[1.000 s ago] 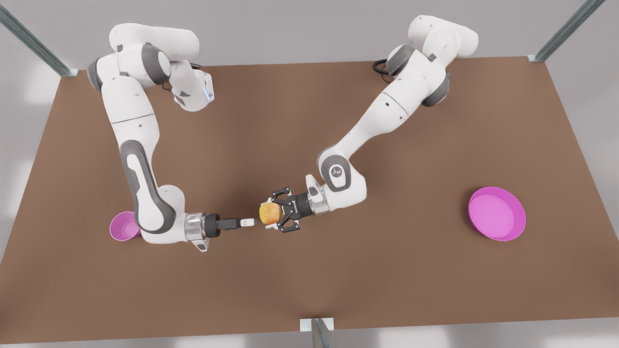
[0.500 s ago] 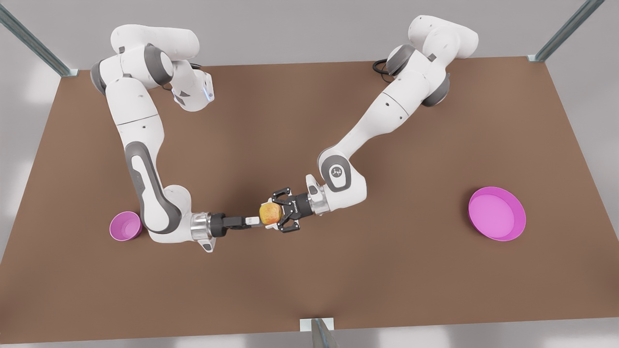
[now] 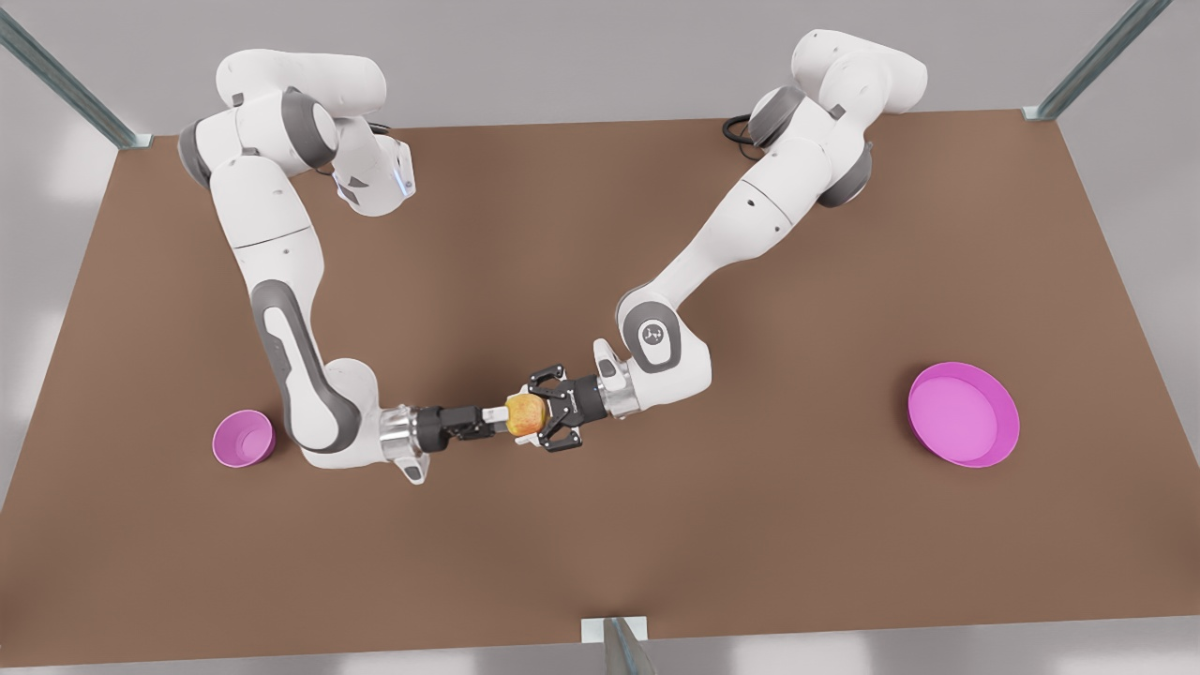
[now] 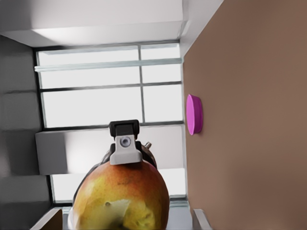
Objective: Use the left arm to pick up the apple from the plate, transfer it to the gripper of the right arm, and then use the right arm to place it into the bowl
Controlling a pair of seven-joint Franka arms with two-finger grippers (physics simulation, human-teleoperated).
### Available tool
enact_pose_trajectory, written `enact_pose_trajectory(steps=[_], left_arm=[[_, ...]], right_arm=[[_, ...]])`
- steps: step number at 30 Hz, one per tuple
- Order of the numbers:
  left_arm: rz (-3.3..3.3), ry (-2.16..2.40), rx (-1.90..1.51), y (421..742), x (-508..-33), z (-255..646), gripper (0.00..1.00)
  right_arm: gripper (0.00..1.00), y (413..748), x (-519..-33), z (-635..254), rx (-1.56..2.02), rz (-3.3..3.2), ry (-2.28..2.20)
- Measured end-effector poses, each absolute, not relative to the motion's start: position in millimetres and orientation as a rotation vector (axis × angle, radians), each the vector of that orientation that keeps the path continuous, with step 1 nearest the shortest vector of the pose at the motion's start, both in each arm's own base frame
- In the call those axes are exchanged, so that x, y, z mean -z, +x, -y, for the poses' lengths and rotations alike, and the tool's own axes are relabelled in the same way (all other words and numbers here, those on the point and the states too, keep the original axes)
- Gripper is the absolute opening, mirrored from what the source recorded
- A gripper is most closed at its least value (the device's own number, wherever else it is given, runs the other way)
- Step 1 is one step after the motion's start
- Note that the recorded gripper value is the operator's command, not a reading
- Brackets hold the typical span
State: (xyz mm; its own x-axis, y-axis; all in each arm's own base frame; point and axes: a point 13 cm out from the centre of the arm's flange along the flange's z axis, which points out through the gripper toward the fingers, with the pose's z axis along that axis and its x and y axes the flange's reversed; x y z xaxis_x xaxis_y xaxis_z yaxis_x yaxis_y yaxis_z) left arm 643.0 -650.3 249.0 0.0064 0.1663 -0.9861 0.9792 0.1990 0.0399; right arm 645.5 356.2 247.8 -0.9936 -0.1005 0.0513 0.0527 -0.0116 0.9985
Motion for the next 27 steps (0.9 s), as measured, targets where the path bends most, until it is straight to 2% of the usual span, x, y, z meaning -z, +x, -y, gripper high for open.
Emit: enact_pose_trajectory(steps=[20, 22, 27], left_arm=[[-1.391, 1.195, 0.947, 642.7, -247.1, 650.1, 0.70], [-1.390, 1.196, 0.946, 642.7, -247.1, 650.1, 0.70], [-1.389, 1.198, 0.942, 643.4, -246.4, 649.3, 0.70]], right_arm=[[1.00, 636.1, -248.9, -402.6, 2.234, 2.121, 0.141], [0.87, 637.8, -247.9, -402.7, 2.239, 2.128, 0.142], [0.72, 639.9, -247.0, -402.5, 2.249, 2.143, 0.152]])
